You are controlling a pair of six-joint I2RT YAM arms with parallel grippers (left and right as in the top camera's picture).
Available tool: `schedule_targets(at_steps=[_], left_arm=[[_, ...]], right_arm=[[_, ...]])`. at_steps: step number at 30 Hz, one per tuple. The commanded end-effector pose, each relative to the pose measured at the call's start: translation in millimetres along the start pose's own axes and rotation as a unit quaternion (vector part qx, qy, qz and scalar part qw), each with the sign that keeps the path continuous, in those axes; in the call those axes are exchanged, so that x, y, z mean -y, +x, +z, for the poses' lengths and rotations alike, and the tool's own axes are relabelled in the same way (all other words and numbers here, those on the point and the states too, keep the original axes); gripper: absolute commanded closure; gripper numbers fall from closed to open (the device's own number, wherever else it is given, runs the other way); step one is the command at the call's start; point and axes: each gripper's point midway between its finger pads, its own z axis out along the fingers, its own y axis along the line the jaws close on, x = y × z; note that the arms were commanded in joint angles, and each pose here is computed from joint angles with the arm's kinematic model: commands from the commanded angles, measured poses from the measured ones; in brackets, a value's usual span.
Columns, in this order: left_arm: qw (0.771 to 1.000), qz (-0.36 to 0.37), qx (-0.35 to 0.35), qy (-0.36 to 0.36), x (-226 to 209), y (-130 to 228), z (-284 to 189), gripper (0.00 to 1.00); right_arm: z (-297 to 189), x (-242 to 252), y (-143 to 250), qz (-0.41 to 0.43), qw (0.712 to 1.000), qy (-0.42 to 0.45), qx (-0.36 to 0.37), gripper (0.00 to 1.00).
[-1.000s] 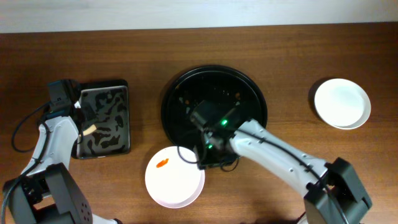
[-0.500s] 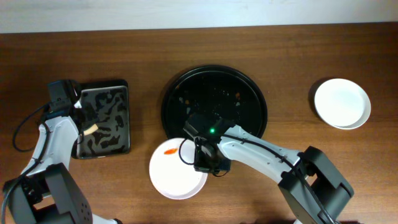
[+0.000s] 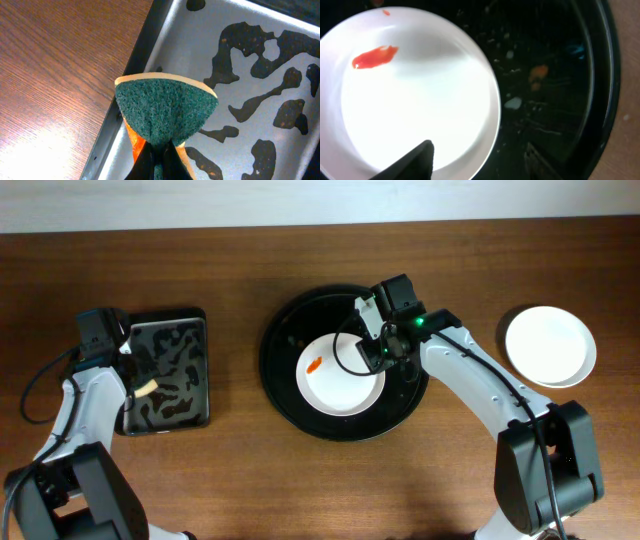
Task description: Clean dirty plates on tray and stack at the side
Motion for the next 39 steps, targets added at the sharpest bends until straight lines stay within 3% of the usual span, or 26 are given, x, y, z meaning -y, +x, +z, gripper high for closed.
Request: schedule_targets(at_steps=[1, 3, 4, 6, 10, 11, 14, 15, 18, 22, 26, 28, 31, 34, 39], left_arm=[[1.000, 0.000, -0.003, 0.009, 2.2, 2.0, 1.0, 1.00], [1.000, 0.000, -0.005, 0.018, 5.4, 2.5, 0.9, 1.00], [1.000, 0.000, -0.006, 0.027, 8.5, 3.0, 0.8, 1.00], [1.000, 0.001, -0.007, 0.031, 10.0, 3.3, 0.7, 1.00], [1.000, 0.001, -0.007, 0.031, 10.0, 3.3, 0.7, 1.00], [1.000, 0.001, -0.007, 0.031, 10.0, 3.3, 0.7, 1.00], [0.999, 0.001, -0.009, 0.050, 16.6, 4.2, 0.1, 1.00], [0.999, 0.001, -0.009, 0.050, 16.6, 4.3, 0.1, 1.00], [0.999, 0.002, -0.010, 0.050, 16.6, 4.5, 0.1, 1.00], [0.999, 0.005, -0.018, 0.050, 17.6, 8.6, -0.2, 1.00], [0.994, 0.021, -0.027, 0.106, 37.2, 12.8, -3.4, 1.00], [0.987, 0.049, -0.028, 0.153, 52.6, 15.2, -7.6, 1.00], [0.984, 0.062, -0.033, 0.164, 55.8, 18.5, -9.0, 0.99], [0.982, 0.082, -0.036, 0.168, 64.6, 22.5, -10.8, 0.99], [0.981, 0.095, -0.033, 0.165, 71.7, 23.4, -11.8, 0.88]], right_arm=[[-12.9, 3.5, 1.9, 0.155, 0.988, 0.015, -0.007, 0.39], [-15.1, -23.4, 38.6, 0.359, 0.928, -0.023, -0.094, 0.41], [-13.3, -38.9, 47.5, 0.402, 0.907, -0.043, -0.120, 0.42], [-0.2, -59.8, 64.9, 0.437, 0.887, -0.043, -0.143, 0.50], [35.9, -59.3, 98.5, 0.502, 0.853, 0.002, -0.141, 0.57], [38.0, -50.9, 100.5, 0.499, 0.856, 0.015, -0.135, 0.62], [39.6, -36.6, 70.5, 0.400, 0.913, -0.014, -0.080, 0.80], [36.8, -33.5, 67.5, 0.380, 0.921, -0.017, -0.078, 0.72], [8.7, -25.9, 45.6, 0.288, 0.955, -0.017, -0.065, 0.62], [-4.2, -8.7, 66.6, 0.316, 0.942, -0.010, -0.114, 0.61], [28.1, -6.6, 80.3, 0.352, 0.926, 0.001, -0.139, 0.62], [37.6, -7.2, 85.1, 0.365, 0.919, 0.004, -0.149, 0.74], [38.0, -6.3, 86.1, 0.364, 0.919, 0.007, -0.150, 0.79], [41.8, 11.3, 74.9, 0.317, 0.940, 0.038, -0.116, 0.92], [19.6, 15.5, 48.3, 0.207, 0.973, 0.025, -0.103, 0.92]])
